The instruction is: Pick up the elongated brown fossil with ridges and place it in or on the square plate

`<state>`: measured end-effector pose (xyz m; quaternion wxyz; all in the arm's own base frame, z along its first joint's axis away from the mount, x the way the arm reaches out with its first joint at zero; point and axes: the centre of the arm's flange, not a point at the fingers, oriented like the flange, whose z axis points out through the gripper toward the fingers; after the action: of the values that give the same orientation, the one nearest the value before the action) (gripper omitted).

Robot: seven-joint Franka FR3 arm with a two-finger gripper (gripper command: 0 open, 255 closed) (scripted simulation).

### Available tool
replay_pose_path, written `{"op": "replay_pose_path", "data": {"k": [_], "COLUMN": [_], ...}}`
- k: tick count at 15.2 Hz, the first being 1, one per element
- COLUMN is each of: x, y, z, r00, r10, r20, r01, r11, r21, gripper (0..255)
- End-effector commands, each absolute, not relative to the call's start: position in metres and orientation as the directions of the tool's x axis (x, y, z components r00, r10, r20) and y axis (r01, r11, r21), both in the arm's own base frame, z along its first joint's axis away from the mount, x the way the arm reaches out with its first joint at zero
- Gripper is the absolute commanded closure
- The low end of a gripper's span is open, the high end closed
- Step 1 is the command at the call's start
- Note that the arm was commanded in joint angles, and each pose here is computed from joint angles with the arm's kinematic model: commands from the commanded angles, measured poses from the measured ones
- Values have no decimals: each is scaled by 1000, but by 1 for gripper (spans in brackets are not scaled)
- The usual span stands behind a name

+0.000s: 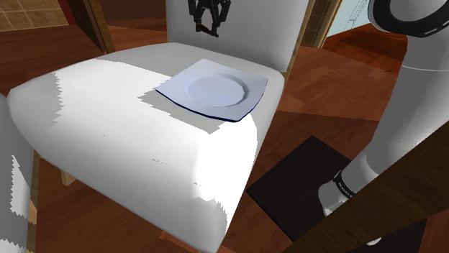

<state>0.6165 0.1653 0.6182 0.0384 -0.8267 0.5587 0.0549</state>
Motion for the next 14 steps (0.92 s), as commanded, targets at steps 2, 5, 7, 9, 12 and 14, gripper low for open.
{"op": "replay_pose_path", "data": {"k": [2,5,7,9,12,14], "x": [616,616,616,616,593,571], "y": [165,165,165,165,179,194], "z": [634,650,661,671,674,674], "r00": [370,370,370,370,370,370], "r10": [-919,-920,-920,-920,-920,-920], "r20": [-134,-134,-134,-134,-134,-134], "r01": [-928,-928,-928,-928,-928,-928], "r11": [-373,-373,-373,-373,-373,-373], "r21": [-2,-2,-2,-2,-2,-2], "gripper": [255,255,255,255,255,255]}}
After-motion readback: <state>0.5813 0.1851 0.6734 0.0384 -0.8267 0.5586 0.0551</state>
